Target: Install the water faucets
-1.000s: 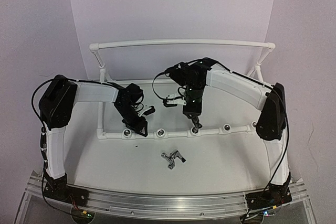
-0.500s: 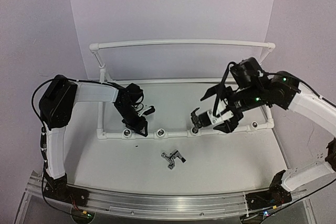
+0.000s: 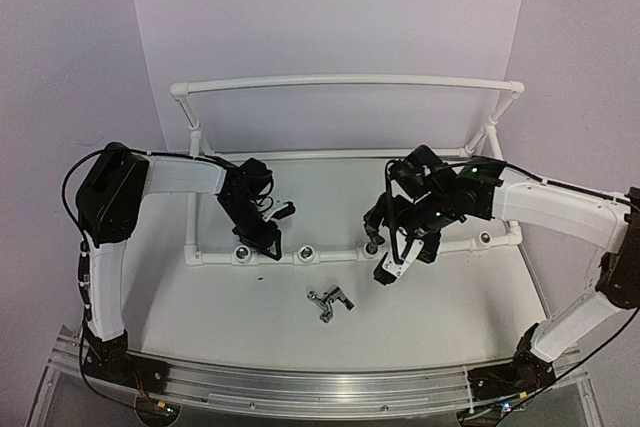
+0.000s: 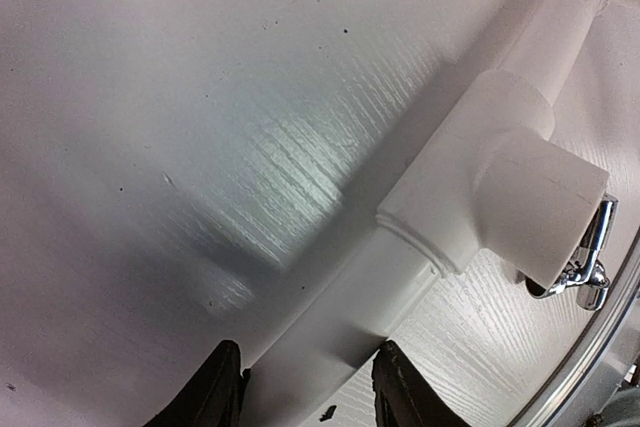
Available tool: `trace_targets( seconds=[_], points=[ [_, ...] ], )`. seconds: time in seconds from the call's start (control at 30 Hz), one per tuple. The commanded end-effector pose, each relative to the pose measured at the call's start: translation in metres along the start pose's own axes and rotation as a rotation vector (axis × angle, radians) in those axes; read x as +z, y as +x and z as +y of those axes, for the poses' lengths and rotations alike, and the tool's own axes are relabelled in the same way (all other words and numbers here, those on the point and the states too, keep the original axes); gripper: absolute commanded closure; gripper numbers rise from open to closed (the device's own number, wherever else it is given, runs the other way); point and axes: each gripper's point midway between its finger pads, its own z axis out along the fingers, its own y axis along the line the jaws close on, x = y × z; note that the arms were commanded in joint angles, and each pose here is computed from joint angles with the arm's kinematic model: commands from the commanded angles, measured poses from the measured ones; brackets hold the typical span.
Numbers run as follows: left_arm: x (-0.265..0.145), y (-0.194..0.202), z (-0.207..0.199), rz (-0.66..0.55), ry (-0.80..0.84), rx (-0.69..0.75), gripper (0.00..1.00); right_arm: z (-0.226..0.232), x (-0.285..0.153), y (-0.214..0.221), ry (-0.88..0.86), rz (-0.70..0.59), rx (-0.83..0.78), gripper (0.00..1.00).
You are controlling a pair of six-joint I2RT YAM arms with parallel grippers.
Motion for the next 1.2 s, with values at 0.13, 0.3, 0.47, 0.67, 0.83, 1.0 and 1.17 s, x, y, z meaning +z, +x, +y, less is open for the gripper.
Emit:
trace_targets(
  seconds=[0.13, 0.3, 0.47, 0.67, 0.83, 1.0, 1.17],
  points=[
    [0.022, 0.026, 0.006, 0.098, 0.000, -0.055, 0.55, -0.020, 0.038, 0.030, -0.089, 0.132, -0.258, 0.05],
    [0.024, 0.027, 0.006, 0.099, 0.003, -0.053, 0.55, -0.023, 0.059, 0.045, -0.135, 0.233, -0.218, 0.14],
    [0.022, 0.025, 0.006, 0.093, 0.003, -0.048, 0.56, -0.022, 0.070, 0.046, -0.157, 0.286, -0.123, 0.20],
    [0.024, 0.023, 0.007, 0.097, 0.005, -0.049, 0.56, -0.024, 0.078, 0.043, -0.158, 0.297, 0.043, 0.41],
    [0.025, 0.023, 0.007, 0.098, 0.003, -0.054, 0.57, -0.026, 0.076, 0.038, -0.181, 0.275, 0.178, 0.55],
    [0.025, 0.022, 0.007, 0.099, 0.005, -0.058, 0.58, -0.024, 0.077, 0.033, -0.229, 0.259, 0.315, 0.66],
    [0.025, 0.022, 0.008, 0.101, 0.003, -0.060, 0.59, -0.019, 0.078, 0.030, -0.253, 0.258, 0.400, 0.72]
  ],
)
